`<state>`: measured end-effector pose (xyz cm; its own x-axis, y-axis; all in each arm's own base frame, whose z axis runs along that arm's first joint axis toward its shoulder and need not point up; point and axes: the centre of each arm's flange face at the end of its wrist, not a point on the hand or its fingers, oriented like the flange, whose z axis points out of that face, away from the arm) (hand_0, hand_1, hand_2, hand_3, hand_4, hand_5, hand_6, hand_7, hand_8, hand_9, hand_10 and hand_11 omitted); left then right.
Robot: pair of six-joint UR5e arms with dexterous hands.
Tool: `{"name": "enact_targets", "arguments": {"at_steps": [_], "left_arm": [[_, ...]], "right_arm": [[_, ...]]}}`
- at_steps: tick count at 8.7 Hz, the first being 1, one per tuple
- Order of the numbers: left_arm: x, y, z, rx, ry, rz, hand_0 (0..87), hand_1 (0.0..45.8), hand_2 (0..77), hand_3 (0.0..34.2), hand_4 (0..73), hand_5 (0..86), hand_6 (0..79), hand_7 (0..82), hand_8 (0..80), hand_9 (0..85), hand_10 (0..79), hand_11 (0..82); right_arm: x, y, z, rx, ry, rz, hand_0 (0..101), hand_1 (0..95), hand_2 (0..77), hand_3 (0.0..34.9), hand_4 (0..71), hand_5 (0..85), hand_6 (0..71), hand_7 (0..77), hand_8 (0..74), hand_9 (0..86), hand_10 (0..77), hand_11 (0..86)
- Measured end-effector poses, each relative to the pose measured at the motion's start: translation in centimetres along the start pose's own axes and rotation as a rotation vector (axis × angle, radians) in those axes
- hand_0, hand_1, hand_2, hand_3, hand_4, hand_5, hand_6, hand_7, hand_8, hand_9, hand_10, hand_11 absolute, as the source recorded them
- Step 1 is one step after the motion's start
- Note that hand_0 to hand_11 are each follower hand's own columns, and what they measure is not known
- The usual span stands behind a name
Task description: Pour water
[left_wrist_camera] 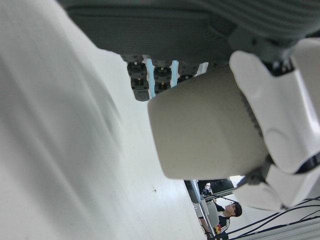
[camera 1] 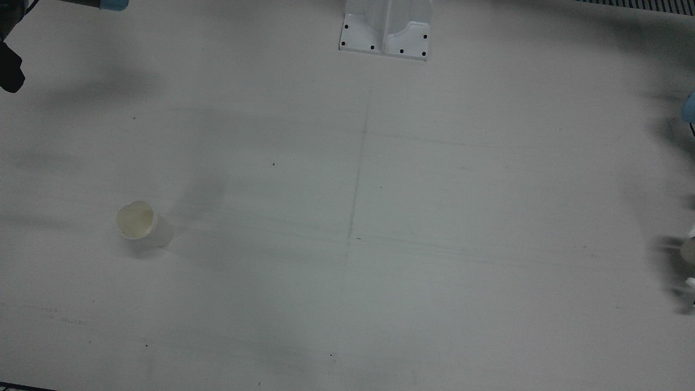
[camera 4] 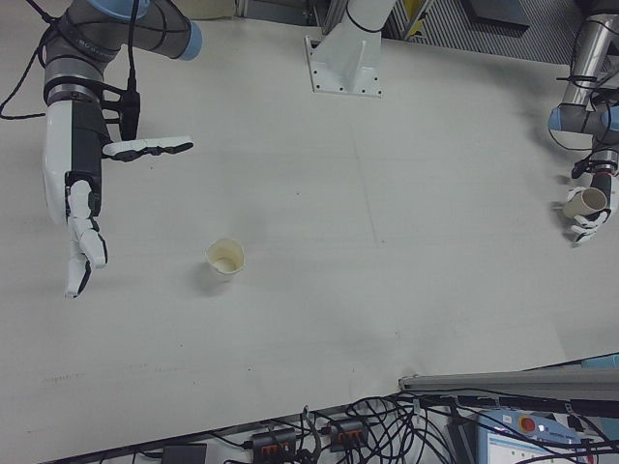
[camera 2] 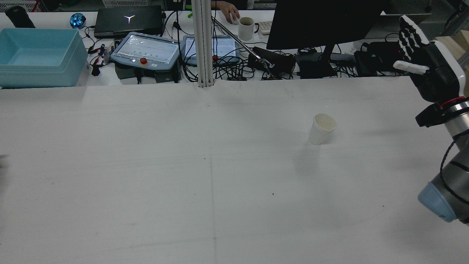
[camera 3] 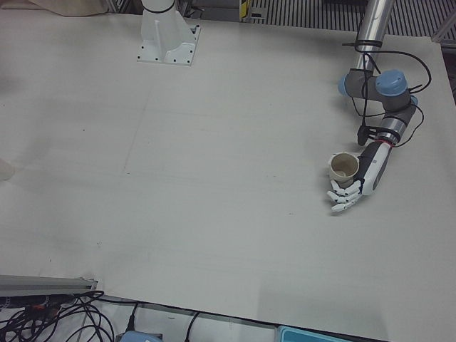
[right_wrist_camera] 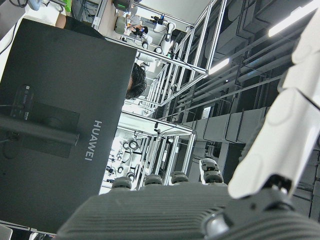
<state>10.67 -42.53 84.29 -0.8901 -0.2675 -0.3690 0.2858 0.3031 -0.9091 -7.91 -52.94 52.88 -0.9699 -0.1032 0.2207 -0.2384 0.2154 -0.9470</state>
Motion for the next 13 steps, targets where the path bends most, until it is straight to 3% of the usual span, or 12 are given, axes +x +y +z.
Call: {"name": "enact_targets", "arguments": {"at_steps": [3,5,8,11,12,13], "left_arm": [[0.9,0.8,0.6,-0.013,0.065,-0.089,46.2,8.2,43.6,0.0,32.7,56.2,24.5,44.2,12.0,21.8,10.9,16.4],[1.3,0.9,0.1,-0.012,0.076,-0.107,47.4,8.2,43.6,0.0,32.7,56.2,24.5,43.6,13.1,21.8,10.9,16.4],[1.6,0.1,-1.8,0.005,0.081,-0.119,47.7,8.2,44.7,0.0,32.7,56.2,25.1,42.0,13.1,21.8,9.8,15.8],[1.7,-0.2,-2.6,0.013,0.082,-0.125,47.8,8.2,44.7,0.0,32.7,56.2,22.9,42.0,13.1,21.8,9.8,14.7],[1.8,-0.3,-3.0,0.017,0.081,-0.125,47.7,8.2,44.7,0.0,32.7,56.2,22.9,42.0,13.1,20.2,9.8,14.7],[1.8,-0.4,-3.2,0.018,0.081,-0.126,47.6,8.2,44.7,0.0,32.7,56.2,22.9,42.0,13.1,20.2,9.8,14.7]], "right_arm": [[4.9,0.2,-0.2,-0.004,0.069,0.012,46,12.5,5.5,5.8,0.0,11.5,0.5,4.4,0.5,0.5,0.5,0.5],[10.8,0.1,-0.4,0.012,0.128,0.016,46,13.6,5.5,6.8,0.0,8.7,0.5,2.2,0.5,0.5,0.5,0.5],[16.9,-0.2,-2.8,0.037,0.198,0.008,46,12.5,4.4,6.3,0.0,4.9,0.5,1.6,0.5,0.5,0.5,0.5],[16.2,-2.3,-4.4,0.066,0.214,-0.056,46,13.6,3.3,5.7,0.0,4.9,0.5,1.6,0.5,0.5,0.5,1.1],[16.0,-3.1,-4.9,0.075,0.22,-0.096,50,24.5,8.7,5.3,0.0,8.7,0.5,1.6,0.5,0.5,0.5,0.5],[16.1,-3.6,-5.2,0.078,0.226,-0.132,50,24.5,8.7,5.3,0.0,8.7,0.5,1.6,0.5,0.5,0.5,0.5]]}}
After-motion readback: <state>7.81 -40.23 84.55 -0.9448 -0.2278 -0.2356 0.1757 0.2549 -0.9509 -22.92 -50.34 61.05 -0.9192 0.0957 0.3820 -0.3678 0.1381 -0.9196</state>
